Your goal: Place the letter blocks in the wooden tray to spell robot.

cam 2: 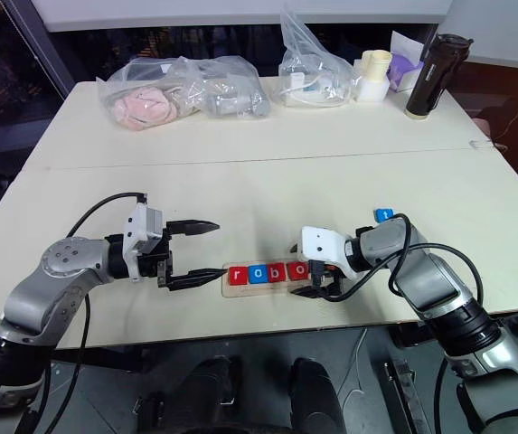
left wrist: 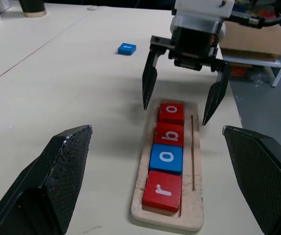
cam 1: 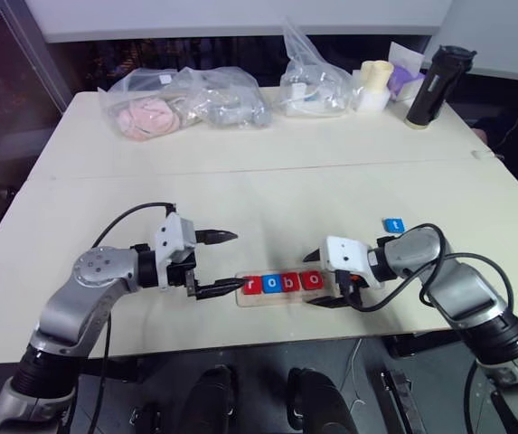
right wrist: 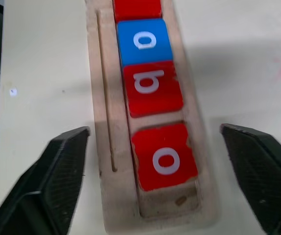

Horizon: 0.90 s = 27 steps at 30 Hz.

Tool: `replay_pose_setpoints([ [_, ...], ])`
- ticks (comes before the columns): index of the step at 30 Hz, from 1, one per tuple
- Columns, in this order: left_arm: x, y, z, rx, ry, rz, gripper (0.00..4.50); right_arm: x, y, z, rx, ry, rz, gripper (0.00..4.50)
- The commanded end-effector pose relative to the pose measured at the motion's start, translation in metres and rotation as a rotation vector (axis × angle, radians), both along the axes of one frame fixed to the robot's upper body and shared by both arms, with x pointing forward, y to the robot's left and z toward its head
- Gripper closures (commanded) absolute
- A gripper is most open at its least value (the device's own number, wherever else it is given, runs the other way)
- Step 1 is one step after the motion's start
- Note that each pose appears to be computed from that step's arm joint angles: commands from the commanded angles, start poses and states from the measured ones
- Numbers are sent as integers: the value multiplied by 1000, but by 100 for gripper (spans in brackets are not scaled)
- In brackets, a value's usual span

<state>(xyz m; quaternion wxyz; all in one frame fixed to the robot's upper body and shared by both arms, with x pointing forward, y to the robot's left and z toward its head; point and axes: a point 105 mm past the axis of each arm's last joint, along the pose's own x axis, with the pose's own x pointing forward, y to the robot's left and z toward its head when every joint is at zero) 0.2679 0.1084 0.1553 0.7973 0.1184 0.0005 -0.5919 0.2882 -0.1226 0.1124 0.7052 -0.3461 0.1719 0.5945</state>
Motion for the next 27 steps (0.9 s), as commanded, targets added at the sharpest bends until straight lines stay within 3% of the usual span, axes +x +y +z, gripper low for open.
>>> replay_pose_setpoints([
  [1, -4, -2, 11, -17, -38, -22, 0, 10, -3, 27, 32, -104, -28, 4],
  [11, -4, -3, 11, -17, -33, -34, 0, 36, -52, 32, -40, -205, -205, 4],
  [27, -4, -2, 12, -13, -31, -32, 0, 27, -42, 13, -33, -154, -160, 4],
])
